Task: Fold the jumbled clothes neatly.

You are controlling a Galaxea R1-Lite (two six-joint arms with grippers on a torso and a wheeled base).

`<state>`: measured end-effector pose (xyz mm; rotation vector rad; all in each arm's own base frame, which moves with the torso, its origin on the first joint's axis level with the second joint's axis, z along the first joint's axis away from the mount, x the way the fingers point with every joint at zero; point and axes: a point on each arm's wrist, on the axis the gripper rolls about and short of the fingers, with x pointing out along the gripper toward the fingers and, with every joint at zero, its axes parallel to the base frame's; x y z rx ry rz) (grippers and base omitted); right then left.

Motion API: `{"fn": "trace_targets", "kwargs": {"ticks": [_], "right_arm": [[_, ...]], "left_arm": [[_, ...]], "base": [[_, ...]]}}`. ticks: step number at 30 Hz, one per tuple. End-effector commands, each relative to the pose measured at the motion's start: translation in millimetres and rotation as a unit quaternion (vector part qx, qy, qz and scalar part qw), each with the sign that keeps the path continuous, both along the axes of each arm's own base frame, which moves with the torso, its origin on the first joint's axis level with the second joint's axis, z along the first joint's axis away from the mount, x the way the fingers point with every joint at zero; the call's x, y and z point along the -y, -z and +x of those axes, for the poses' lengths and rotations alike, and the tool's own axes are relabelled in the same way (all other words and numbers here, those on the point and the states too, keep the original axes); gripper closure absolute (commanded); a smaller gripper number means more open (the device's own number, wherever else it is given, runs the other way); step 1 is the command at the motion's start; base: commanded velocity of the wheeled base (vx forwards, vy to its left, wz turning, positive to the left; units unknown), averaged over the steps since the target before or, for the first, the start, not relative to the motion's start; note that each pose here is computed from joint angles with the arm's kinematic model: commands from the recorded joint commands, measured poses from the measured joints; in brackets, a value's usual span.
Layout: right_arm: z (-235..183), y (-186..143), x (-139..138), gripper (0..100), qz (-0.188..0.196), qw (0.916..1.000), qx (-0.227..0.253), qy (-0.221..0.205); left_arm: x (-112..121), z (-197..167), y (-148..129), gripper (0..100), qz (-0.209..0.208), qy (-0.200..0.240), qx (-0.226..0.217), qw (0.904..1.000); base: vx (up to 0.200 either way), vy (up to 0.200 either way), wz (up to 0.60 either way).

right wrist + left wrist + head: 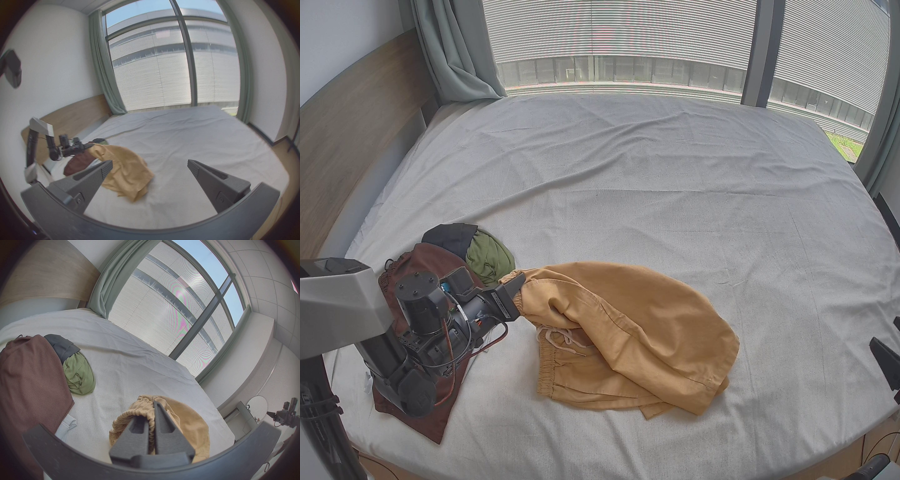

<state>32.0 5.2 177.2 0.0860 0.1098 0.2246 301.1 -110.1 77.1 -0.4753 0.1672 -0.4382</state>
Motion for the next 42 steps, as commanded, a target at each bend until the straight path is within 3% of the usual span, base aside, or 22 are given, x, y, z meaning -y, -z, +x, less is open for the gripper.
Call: {"fn": "trace_targets", "kwargs": {"ticks": [1, 8, 11, 15, 22, 28, 33, 36, 39, 40, 42], "right_arm": [[31.3, -0.9, -3.6, 0, 0.036, 0.9948, -0.081, -0.051], [44.9, 5.5, -6.4, 0, 0.045, 0.9865, -0.124, -0.097], [50.2, 5.6, -8.6, 0, 0.051, 0.9795, -0.135, -0.141], [60.2, 9.8, -14.5, 0, 0.028, 0.97, -0.155, -0.186], [76.6, 15.3, -24.7, 0, 0.014, 0.9553, -0.19, -0.226], [91.1, 15.5, -30.6, 0, 0.013, 0.9554, -0.174, -0.238], [90.2, 22.6, -30.6, 0, 0.018, 0.9523, -0.191, -0.237], [101.1, 28.5, -33.5, 0, 0.048, 0.9448, -0.23, -0.229], [105.9, 31.0, -35.7, 0, 0.057, 0.941, -0.24, -0.231], [110.6, 36.8, -38.8, 0, 0.065, 0.9348, -0.256, -0.238], [114.7, 41.7, -39.7, 0, 0.069, 0.9319, -0.267, -0.236]], "left_arm": [[-0.6, -3.8, -3.5, 100, 0.003, 0.007, 0.006, 1.0], [-0.4, -4.9, -4.5, 100, 0.008, 0.01, 0.009, 0.9999], [2.1, -8.0, -8.0, 100, 0.009, 0.016, 0.015, 0.9997], [5.2, -10.6, -10.4, 100, 0.007, 0.022, 0.018, 0.9996], [5.5, -13.9, -13.0, 100, 0.007, 0.025, 0.02, 0.9995], [5.0, -16.1, -10.7, 100, 0.008, 0.034, 0.013, 0.9993], [5.7, -17.0, -10.4, 100, 0.009, 0.035, 0.013, 0.9993], [5.1, -18.4, -9.4, 100, 0.01, 0.035, 0.009, 0.9993], [4.9, -17.8, -9.3, 100, 0.01, 0.035, 0.01, 0.9993], [4.4, -17.8, -9.6, 100, 0.01, 0.034, 0.01, 0.9993], [4.4, -17.8, -9.8, 100, 0.009, 0.035, 0.01, 0.9993]], "base": [[0.0, 0.0, 0.0], [0.0, 0.0, 0.0], [0.0, 0.0, 0.0], [0.0, 0.0, 0.0], [0.0, 0.0, 0.0], [0.0, 0.0, 0.0], [0.0, 0.0, 0.0], [0.0, 0.0, 0.0], [0.0, 0.0, 0.0], [0.0, 0.0, 0.0], [0.0, 0.0, 0.0]]}}
